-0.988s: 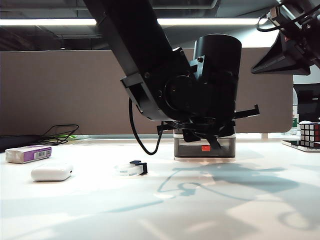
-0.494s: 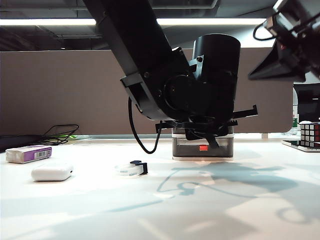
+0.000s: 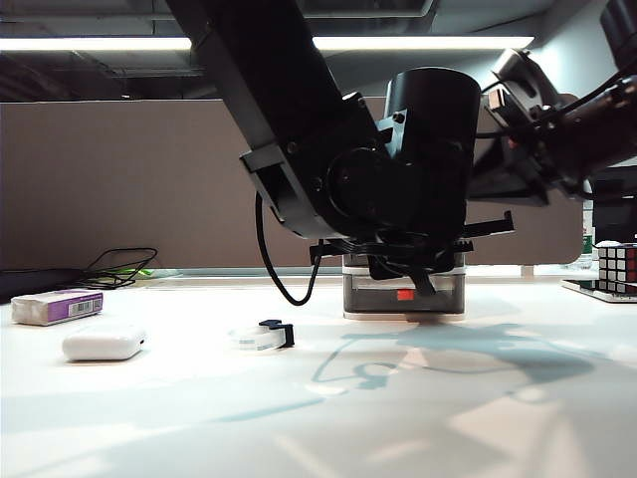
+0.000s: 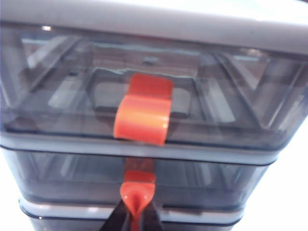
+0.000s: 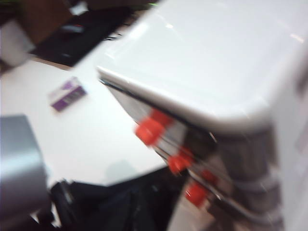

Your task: Open the second layer of the drawer on the table, pick up the transparent tape on the table and put it in, and finally close the drawer.

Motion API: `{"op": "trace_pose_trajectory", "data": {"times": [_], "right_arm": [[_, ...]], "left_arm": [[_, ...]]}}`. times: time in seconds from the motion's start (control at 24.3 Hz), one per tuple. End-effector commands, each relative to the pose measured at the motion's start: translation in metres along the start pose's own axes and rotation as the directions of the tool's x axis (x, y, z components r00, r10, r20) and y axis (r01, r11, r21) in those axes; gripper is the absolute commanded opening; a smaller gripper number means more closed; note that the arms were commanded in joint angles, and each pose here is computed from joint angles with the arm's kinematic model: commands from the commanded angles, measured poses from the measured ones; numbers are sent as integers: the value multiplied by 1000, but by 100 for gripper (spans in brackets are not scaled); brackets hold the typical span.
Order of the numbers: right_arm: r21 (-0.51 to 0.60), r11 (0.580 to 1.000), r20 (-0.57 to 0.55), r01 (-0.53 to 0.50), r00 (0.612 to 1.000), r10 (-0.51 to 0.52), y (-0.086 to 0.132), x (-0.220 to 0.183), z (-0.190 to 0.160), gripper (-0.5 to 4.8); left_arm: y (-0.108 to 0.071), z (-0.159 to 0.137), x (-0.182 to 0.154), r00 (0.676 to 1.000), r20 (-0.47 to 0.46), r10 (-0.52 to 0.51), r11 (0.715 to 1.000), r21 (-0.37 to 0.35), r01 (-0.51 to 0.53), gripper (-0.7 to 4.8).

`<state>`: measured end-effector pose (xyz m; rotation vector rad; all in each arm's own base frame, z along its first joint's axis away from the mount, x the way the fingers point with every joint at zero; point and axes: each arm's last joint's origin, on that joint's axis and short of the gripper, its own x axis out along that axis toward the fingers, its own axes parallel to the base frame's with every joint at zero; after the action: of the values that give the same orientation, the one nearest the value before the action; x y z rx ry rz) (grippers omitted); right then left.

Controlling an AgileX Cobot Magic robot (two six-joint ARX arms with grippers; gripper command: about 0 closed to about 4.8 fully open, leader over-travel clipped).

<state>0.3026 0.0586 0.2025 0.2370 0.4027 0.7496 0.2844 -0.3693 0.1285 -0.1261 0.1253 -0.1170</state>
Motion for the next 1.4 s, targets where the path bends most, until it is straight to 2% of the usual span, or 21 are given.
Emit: {"op": "trace_pose_trajectory", "data": {"times": [0.04,0.37,0.74,0.91,1.07,1.24,1.4], "right_arm": [[-30,998,25,-46,999,47,-2,7,11,-5],[-45,994,10,-95,995,96,-3,28,19,-5],[-48,994,-9,-98,995,98,-10,40,16,-5],[-67,992,2,-111,994,111,-9,41,22,-5],[-61,977,-11,-206,979,205,-8,39,25,-5],[-59,968,-9,-244,970,244,-7,31,32,-5],[-37,975,18,-218,976,219,-18,23,42,-5]], "left_arm": [[1,0,1,1000,-10,8,1000,12,-8,-6],[1,-2,0,1000,-19,19,1000,21,-19,-6],[3,-6,0,998,-41,39,998,52,-37,-6],[4,-6,0,998,-47,40,998,56,-37,-6],[4,-7,1,998,-55,35,998,52,-32,-6],[9,-9,5,996,-79,45,999,30,-43,-6],[10,-9,5,996,-83,44,999,28,-42,-6]]}}
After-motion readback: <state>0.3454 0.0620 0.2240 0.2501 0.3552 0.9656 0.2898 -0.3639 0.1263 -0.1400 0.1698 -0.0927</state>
